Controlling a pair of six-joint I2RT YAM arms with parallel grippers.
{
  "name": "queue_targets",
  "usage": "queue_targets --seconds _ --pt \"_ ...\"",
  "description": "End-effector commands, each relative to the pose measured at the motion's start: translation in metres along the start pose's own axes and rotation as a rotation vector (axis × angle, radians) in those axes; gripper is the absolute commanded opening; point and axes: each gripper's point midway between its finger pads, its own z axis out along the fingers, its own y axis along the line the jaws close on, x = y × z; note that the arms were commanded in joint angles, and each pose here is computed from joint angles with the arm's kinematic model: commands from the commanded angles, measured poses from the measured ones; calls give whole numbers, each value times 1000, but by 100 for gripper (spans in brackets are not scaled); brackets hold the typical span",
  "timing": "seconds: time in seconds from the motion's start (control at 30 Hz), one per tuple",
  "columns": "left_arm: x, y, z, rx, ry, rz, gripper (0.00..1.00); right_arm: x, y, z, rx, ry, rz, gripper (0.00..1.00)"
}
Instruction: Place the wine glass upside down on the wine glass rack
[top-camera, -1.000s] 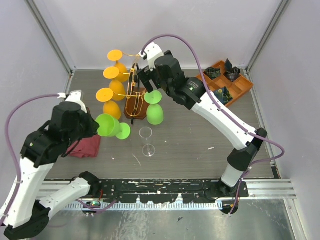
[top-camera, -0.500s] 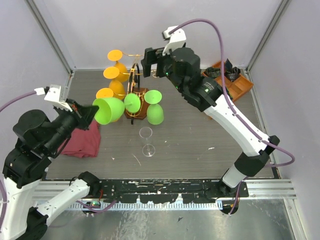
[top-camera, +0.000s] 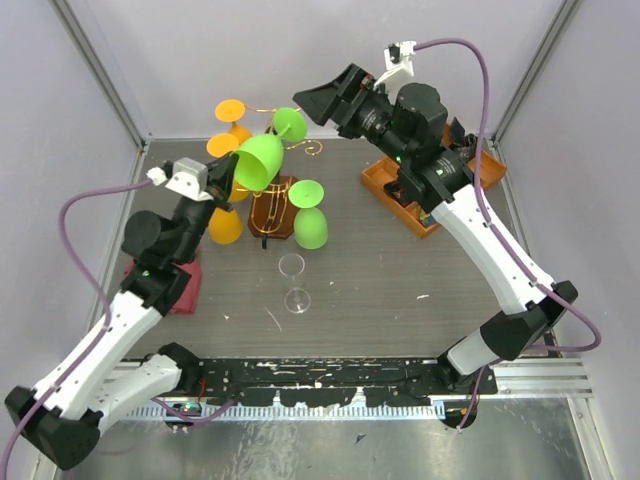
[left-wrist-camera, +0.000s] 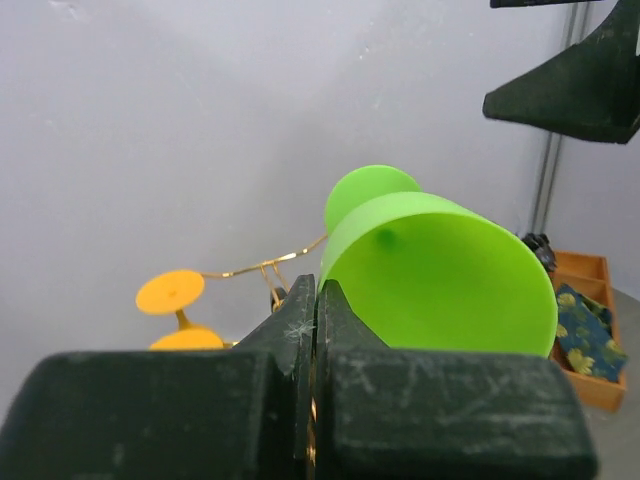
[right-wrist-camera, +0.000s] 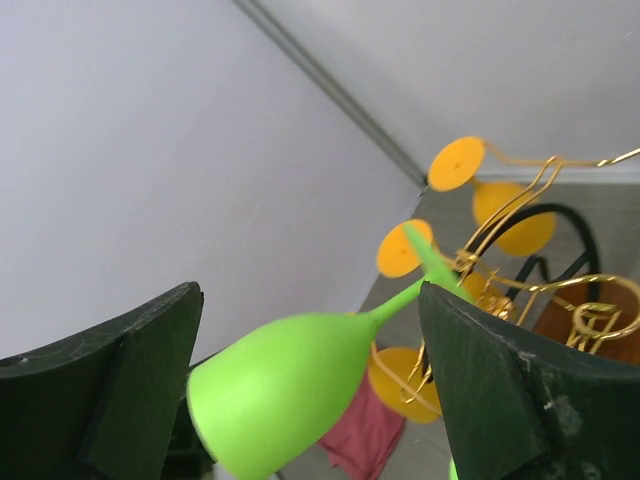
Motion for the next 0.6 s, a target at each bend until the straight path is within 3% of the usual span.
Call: queue_targets --seconds 0.0,0.23,0.57 --pt "-69 10 5 -56 -412 80 0 7 33 1 -171 59 166 93" --pt "-63 9 8 -71 -505 93 0 21 28 7 -193 89 226 93" --pt "-54 7 2 -66 -522 120 0 43 30 26 -303 144 371 89"
